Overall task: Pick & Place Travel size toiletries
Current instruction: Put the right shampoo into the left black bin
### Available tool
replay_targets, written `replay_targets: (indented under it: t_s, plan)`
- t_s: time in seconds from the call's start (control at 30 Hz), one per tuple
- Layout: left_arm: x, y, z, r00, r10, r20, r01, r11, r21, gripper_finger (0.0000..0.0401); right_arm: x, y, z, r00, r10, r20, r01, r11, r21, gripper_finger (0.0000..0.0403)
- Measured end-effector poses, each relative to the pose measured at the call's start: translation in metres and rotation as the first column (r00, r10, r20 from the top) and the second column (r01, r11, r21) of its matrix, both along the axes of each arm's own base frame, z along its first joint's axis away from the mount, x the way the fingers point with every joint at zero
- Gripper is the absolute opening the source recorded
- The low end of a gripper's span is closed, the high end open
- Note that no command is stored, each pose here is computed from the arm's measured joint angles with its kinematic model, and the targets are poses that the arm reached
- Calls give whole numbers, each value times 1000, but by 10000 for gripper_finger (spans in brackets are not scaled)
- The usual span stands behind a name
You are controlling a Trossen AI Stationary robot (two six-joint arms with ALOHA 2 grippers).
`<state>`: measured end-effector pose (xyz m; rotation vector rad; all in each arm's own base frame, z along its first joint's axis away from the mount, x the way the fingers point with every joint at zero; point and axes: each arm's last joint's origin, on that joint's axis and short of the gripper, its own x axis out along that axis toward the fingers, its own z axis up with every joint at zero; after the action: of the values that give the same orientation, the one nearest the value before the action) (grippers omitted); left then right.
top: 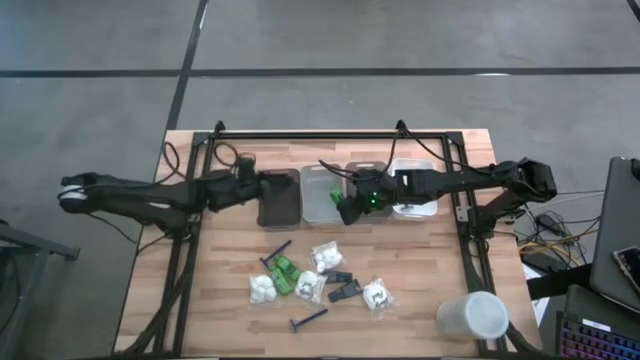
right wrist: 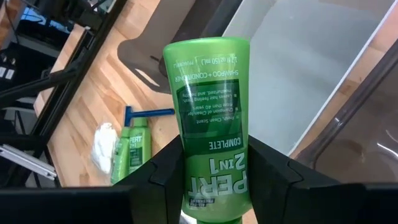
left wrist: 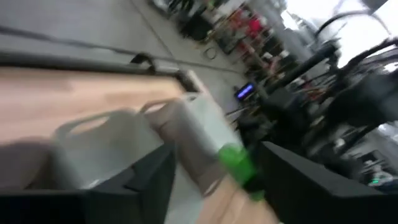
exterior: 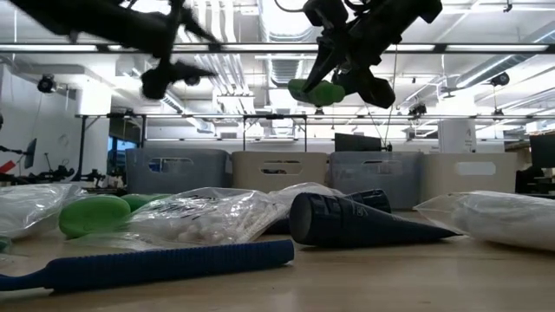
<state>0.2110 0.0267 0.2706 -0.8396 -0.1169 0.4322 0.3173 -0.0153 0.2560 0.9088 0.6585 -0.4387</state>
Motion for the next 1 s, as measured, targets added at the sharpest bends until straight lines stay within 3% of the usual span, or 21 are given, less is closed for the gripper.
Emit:
replay_targets:
  t_s: [0.13, 0.23, 0.33, 0.77, 1.0]
  plan:
    - [19, 12, -1, 994, -111, -10, 109, 987, -114, 290, 0, 2, 0, 1000, 4, 0, -4, 1000, 2, 135]
    - [31, 24, -7, 967, -253, 4, 246, 934, -259, 295, 0, 2, 0, 1000, 7, 0, -7, 1000, 1, 131]
    - [44, 34, -14, 944, -331, 0, 313, 891, -328, 292, 0, 2, 0, 1000, 11, 1, -11, 1000, -2, 129]
    - [109, 50, -12, 881, -472, -13, 433, 819, -377, 289, 0, 5, -1, 999, 37, -11, -37, 999, 7, 131]
    - [127, 52, -23, 824, -562, -72, 476, 757, -447, 288, -3, 5, -3, 998, 40, -47, -40, 999, 7, 135]
